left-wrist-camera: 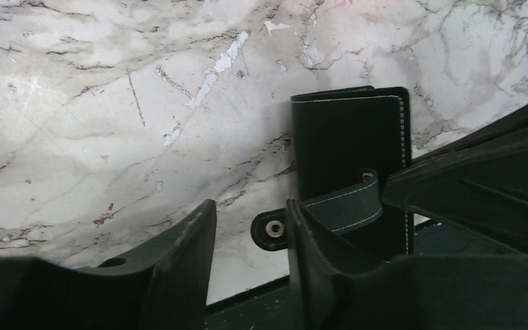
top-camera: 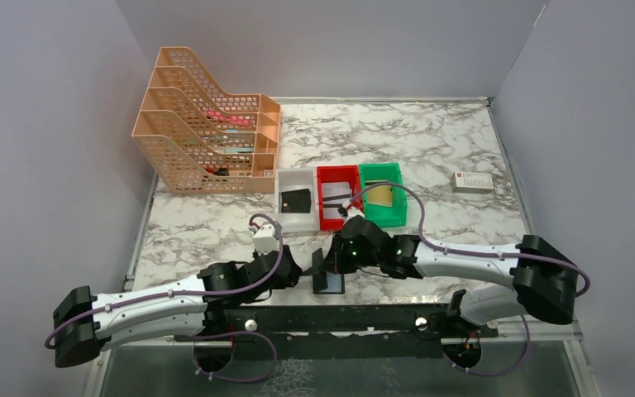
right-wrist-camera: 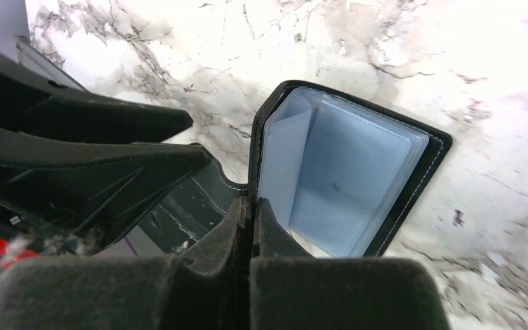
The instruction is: Take the credit cards out of the card holder
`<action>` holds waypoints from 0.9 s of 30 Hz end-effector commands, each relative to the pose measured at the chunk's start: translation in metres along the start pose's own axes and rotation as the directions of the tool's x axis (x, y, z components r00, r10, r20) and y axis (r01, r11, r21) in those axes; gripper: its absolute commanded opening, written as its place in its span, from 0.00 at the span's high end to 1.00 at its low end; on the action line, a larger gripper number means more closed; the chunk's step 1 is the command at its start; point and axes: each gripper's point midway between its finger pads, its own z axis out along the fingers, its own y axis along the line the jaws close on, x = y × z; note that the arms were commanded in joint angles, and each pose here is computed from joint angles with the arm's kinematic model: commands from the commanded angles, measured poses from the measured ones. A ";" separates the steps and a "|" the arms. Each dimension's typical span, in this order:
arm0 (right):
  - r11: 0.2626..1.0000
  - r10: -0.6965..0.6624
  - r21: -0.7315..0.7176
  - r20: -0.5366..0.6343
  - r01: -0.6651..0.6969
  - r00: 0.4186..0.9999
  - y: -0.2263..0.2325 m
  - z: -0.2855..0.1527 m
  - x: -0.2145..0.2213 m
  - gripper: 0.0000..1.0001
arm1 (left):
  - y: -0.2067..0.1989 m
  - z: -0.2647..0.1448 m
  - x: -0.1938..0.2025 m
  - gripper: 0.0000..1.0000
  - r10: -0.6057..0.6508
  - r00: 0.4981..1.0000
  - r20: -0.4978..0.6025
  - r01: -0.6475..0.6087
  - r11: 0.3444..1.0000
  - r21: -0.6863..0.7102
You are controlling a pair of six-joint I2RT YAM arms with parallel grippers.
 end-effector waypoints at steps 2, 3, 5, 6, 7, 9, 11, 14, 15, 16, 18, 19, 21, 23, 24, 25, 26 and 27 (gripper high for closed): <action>0.987 -0.093 0.138 0.064 0.084 0.994 -0.034 -0.030 -0.006 0.99 | 0.001 -0.007 -0.003 0.43 0.008 1.000 0.001 -0.008 1.000 0.006; 0.983 -0.104 0.159 0.068 0.093 0.992 -0.039 -0.035 -0.007 0.99 | 0.000 -0.007 -0.004 0.40 0.008 1.000 0.004 -0.008 1.000 0.009; 0.969 -0.140 0.215 0.076 0.121 0.987 -0.051 -0.049 -0.009 0.99 | -0.001 -0.009 -0.006 0.38 0.014 1.000 0.005 -0.014 1.000 0.013; 0.960 -0.169 0.240 0.083 0.145 0.982 -0.055 -0.056 -0.013 0.99 | -0.002 -0.009 -0.006 0.37 0.015 1.000 0.005 -0.015 1.000 0.015; 0.946 -0.195 0.281 0.088 0.164 0.977 -0.063 -0.064 -0.016 0.99 | -0.002 -0.010 -0.006 0.36 0.019 1.000 0.002 -0.019 1.000 0.014; 0.915 -0.241 0.355 0.106 0.190 0.965 -0.073 -0.083 -0.026 0.99 | -0.003 -0.010 -0.006 0.35 0.022 1.000 0.000 -0.022 1.000 0.013; 0.885 -0.311 0.393 0.096 0.251 0.945 -0.077 -0.096 -0.034 0.99 | -0.002 -0.009 -0.007 0.35 0.025 1.000 0.001 -0.025 1.000 0.009; 0.849 -0.378 0.401 0.008 0.344 0.926 -0.074 -0.102 -0.033 0.99 | -0.002 -0.008 -0.007 0.34 0.032 0.999 0.000 -0.032 0.999 0.000; 0.841 -0.381 0.403 -0.031 0.361 0.924 -0.073 -0.101 -0.030 0.99 | -0.003 -0.008 -0.008 0.34 0.032 0.999 0.002 -0.032 0.999 -0.002; 0.833 -0.378 0.409 -0.069 0.371 0.923 -0.074 -0.097 -0.026 0.99 | -0.002 -0.008 -0.008 0.34 0.034 0.999 0.003 -0.034 0.999 -0.007; 0.825 -0.359 0.414 -0.141 0.385 0.922 -0.076 -0.084 -0.017 0.99 | -0.003 -0.008 -0.010 0.34 0.035 0.999 0.007 -0.035 0.999 -0.010; 0.822 -0.348 0.419 -0.170 0.387 0.922 -0.078 -0.075 -0.013 0.99 | -0.003 -0.007 -0.010 0.34 0.035 0.999 0.009 -0.035 0.999 -0.013; 0.816 -0.326 0.426 -0.220 0.391 0.920 -0.082 -0.057 -0.004 0.99 | -0.004 -0.008 -0.012 0.34 0.028 1.000 0.015 -0.028 0.999 -0.017; 0.808 -0.320 0.435 -0.243 0.397 0.916 -0.080 -0.040 0.002 0.97 | -0.002 -0.010 -0.016 0.34 0.005 1.000 0.027 -0.004 0.999 -0.033; 0.806 -0.321 0.435 -0.248 0.401 0.914 -0.078 -0.033 0.004 0.96 | 0.002 -0.011 -0.017 0.34 -0.012 0.999 0.036 0.013 0.999 -0.049; 0.804 -0.322 0.437 -0.253 0.404 0.912 -0.075 -0.027 0.005 0.95 | 0.006 -0.013 -0.019 0.34 -0.026 0.999 0.045 0.029 0.997 -0.067; 0.802 -0.324 0.437 -0.253 0.406 0.912 -0.072 -0.022 0.006 0.94 | 0.010 -0.014 -0.021 0.34 -0.039 0.998 0.057 0.044 0.996 -0.083; 0.806 -0.330 0.426 -0.253 0.411 0.909 -0.065 -0.017 0.008 0.91 | 0.015 -0.017 -0.022 0.34 -0.054 0.996 0.069 0.060 0.993 -0.098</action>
